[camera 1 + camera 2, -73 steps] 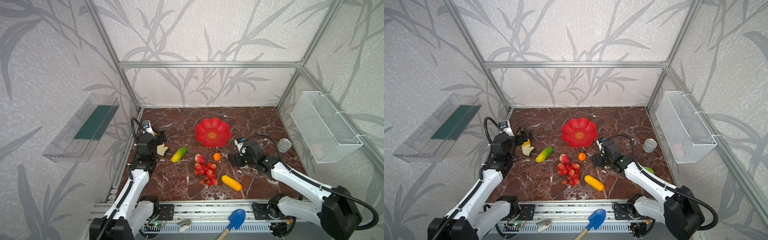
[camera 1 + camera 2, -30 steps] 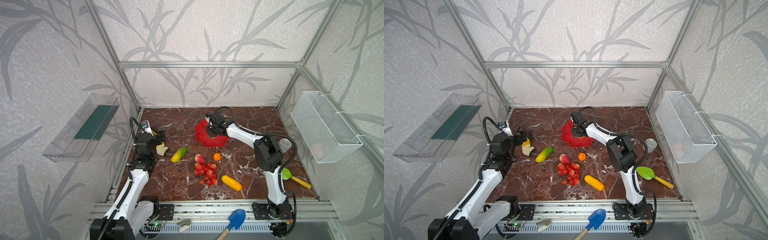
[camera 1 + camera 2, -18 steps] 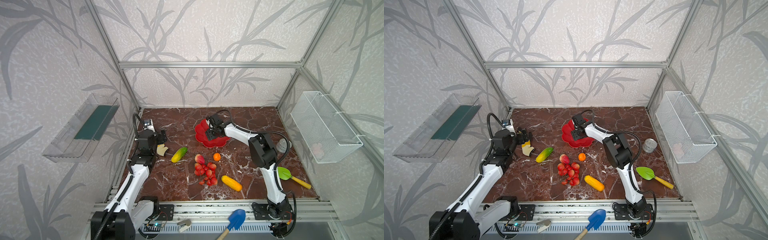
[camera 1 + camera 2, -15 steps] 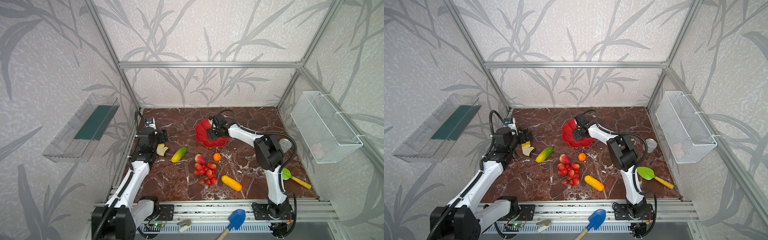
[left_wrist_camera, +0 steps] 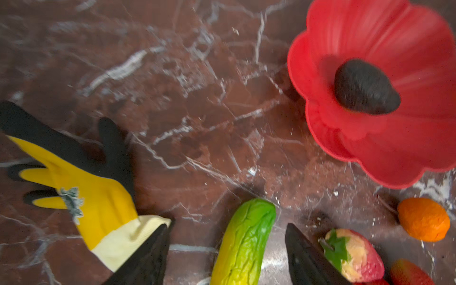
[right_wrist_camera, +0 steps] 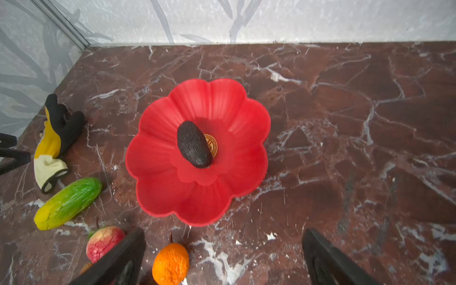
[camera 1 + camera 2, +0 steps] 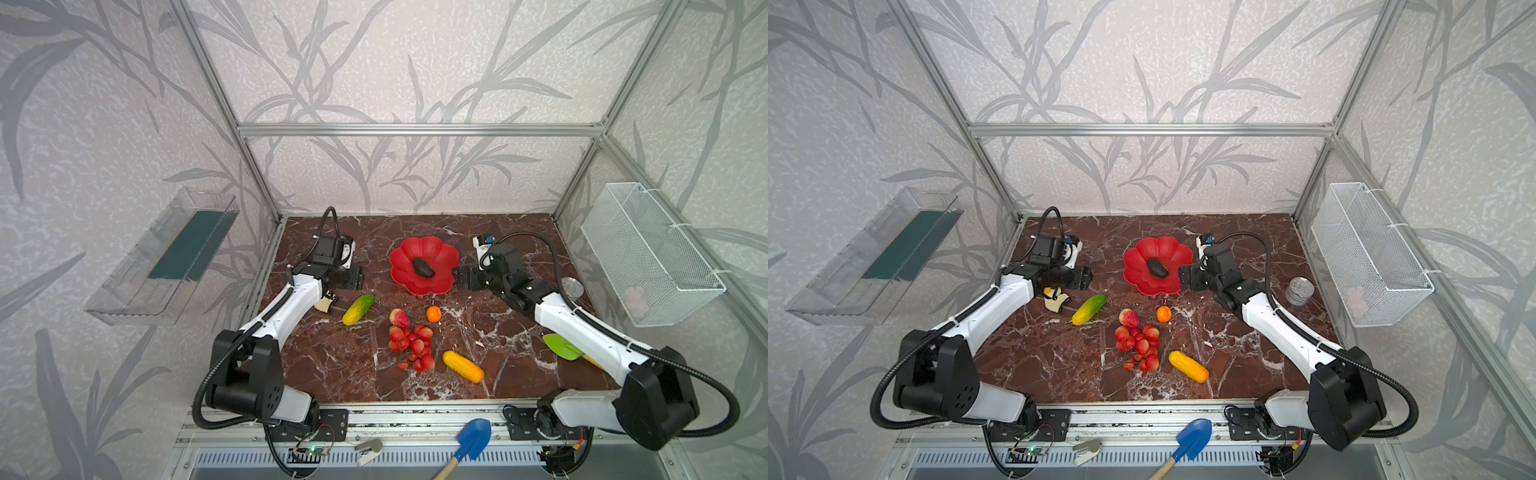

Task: Place and organize the fake fruits in the fruit bowl
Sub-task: 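Grasp the green-yellow cucumber with the left gripper while the right arm withdraws, then place the cucumber in the red bowl beside the avocado with the left gripper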

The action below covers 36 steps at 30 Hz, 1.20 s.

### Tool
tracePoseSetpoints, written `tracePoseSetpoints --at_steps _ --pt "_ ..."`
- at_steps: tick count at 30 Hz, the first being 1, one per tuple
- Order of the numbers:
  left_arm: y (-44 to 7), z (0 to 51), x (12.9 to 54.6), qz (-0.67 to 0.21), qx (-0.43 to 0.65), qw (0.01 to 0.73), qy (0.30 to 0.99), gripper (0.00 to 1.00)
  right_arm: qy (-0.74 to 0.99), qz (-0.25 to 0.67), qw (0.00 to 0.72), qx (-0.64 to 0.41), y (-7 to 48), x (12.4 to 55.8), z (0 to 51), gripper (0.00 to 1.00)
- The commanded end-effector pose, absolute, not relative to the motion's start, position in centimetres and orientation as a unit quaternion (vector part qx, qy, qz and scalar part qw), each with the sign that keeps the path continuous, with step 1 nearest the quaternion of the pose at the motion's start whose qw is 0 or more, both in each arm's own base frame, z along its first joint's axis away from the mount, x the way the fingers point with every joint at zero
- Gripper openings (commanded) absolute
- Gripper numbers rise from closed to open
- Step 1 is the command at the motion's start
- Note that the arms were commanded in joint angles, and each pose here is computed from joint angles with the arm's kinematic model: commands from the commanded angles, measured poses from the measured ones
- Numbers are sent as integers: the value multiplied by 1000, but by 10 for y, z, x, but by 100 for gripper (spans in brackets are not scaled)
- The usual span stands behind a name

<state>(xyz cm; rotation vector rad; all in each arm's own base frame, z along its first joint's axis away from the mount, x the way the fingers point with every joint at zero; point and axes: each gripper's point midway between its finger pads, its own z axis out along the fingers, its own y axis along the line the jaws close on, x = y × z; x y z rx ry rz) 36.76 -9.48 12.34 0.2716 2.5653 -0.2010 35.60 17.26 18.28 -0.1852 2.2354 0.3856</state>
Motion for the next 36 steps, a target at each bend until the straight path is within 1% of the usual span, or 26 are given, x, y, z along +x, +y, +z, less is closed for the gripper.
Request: tracePoseSetpoints --at_steps 1,4,9,15,18,20,23,26,28,29,33,36 --pt "-102 104 338 -61 135 181 972 75 891 146 426 -56 158 346 189 99" --pt "-110 84 323 -50 150 131 979 76 891 145 428 -54 151 339 191 99" --pt "-114 63 313 -22 153 83 984 79 890 144 430 -50 146 333 192 99" --pt "-109 48 312 -5 144 49 988 80 890 141 430 -50 142 330 190 99" --pt "-106 44 313 5 141 38 989 78 891 139 429 -48 140 329 189 99" --pt "-106 42 313 5 140 35 990 72 891 139 429 -46 138 329 188 99" --pt "-108 42 315 2 139 36 990 57 890 139 431 -46 137 328 188 99" --pt "-111 46 320 -5 138 43 989 44 891 137 432 -44 135 327 187 99" --pt "-119 51 326 -24 135 60 989 38 890 136 433 -43 134 326 187 99" --pt "-124 57 330 -39 133 76 987 36 890 136 432 -42 133 326 187 99" --pt "-148 84 342 -108 121 140 977 34 892 131 431 -43 129 323 188 99" --pt "-171 116 353 -175 114 187 960 32 891 122 435 -43 123 319 192 99"
